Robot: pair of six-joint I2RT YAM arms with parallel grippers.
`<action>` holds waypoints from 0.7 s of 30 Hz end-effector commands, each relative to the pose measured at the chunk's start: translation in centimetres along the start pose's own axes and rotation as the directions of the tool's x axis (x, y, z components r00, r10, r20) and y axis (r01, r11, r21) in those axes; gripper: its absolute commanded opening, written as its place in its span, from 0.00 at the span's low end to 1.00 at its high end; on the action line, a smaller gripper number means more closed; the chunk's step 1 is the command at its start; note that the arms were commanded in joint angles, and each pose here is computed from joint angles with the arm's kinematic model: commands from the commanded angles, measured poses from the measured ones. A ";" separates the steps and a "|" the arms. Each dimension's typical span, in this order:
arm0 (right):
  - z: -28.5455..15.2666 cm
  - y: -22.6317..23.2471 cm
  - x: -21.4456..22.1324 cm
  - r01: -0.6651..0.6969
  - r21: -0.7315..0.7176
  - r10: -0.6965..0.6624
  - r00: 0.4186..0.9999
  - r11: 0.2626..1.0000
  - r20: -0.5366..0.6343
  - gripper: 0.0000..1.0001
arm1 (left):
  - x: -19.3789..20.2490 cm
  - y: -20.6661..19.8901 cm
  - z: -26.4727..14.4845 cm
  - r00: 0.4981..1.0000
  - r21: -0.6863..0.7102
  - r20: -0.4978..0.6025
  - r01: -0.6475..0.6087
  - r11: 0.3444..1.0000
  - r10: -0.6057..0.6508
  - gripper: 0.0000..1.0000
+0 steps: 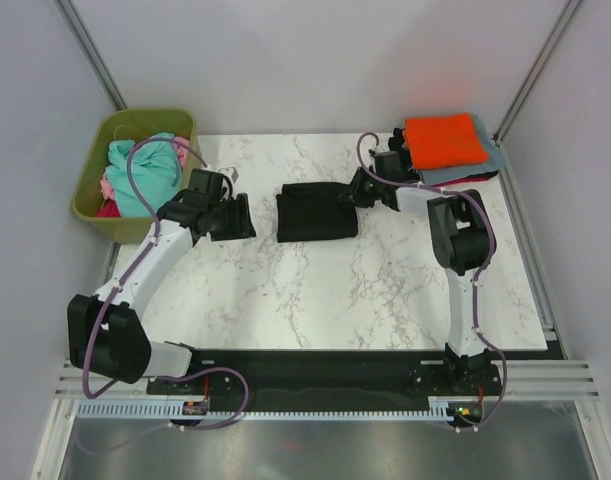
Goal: Fold and stack the t-shirts
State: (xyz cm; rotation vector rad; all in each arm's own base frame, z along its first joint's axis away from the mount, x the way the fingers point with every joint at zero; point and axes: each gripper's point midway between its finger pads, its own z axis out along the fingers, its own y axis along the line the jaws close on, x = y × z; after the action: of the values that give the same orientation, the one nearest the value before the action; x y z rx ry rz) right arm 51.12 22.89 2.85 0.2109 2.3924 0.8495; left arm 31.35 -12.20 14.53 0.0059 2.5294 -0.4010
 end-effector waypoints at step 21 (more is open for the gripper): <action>-10.0 1.3 -9.1 0.308 0.122 -0.320 0.943 0.944 0.095 0.00 | 2.1 1.6 -3.3 0.987 -0.036 0.145 -0.063 0.997 0.068 0.59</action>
State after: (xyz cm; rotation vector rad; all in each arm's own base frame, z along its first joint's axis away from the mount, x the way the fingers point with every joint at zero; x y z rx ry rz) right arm 51.07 19.77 7.41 0.0059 2.3874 0.7421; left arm 26.94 -10.15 14.96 0.0187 2.4294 -0.3588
